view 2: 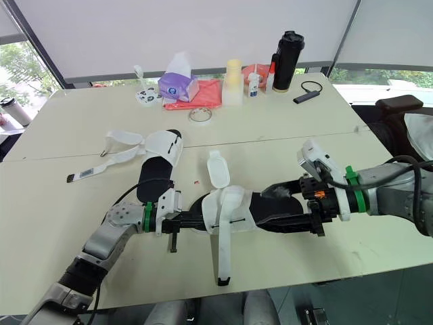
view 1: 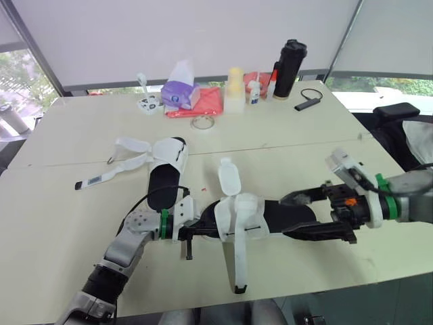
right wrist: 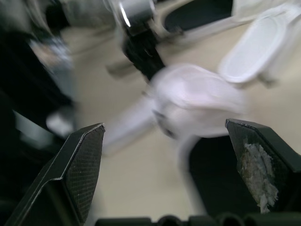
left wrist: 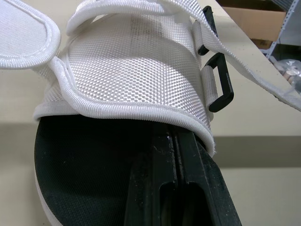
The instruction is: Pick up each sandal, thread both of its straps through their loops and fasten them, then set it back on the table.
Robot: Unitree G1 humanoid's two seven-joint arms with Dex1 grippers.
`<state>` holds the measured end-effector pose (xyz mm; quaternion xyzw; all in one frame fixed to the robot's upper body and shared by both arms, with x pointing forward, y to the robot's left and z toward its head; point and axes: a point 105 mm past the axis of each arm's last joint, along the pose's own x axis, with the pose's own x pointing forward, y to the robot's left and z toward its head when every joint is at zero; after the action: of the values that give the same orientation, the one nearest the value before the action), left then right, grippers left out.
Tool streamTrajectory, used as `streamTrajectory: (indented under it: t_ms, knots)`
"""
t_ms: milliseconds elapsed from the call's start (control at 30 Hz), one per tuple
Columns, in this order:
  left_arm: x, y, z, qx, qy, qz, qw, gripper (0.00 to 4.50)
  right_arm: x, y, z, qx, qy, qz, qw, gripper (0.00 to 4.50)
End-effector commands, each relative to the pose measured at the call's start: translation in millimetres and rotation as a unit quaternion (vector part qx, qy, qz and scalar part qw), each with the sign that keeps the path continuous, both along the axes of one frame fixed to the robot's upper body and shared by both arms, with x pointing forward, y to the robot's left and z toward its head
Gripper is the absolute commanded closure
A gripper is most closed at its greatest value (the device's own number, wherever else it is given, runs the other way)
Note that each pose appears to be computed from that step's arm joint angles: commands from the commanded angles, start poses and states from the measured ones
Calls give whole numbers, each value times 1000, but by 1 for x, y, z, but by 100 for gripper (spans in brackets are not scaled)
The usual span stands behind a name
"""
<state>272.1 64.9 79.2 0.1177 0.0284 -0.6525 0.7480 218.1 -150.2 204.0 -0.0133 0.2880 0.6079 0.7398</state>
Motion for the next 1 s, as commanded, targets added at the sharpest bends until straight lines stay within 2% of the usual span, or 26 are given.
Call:
streamTrajectory:
  t_ms: [33, 200, 367, 833, 1000]
  knots:
    - [-4, 0, -1, 7, 1, -6, 1000, 450, -13, 7, -4, 28, 123, -2, 992, 10]
    - [-6, 0, -1, 6, 3, -4, 1000, 450, -20, 17, -17, 59, 213, -6, 975, 10]
    - [-9, 0, 0, 5, 3, -2, 1000, 450, -19, 28, -35, 77, 254, -23, 964, 10]
    - [-19, 1, 1, 10, 1, -2, 1000, 450, -18, 29, -92, 55, 294, -91, 950, 10]
    - [-20, 1, 0, 10, 3, -2, 1000, 450, -13, 32, -101, 57, 293, -101, 949, 10]
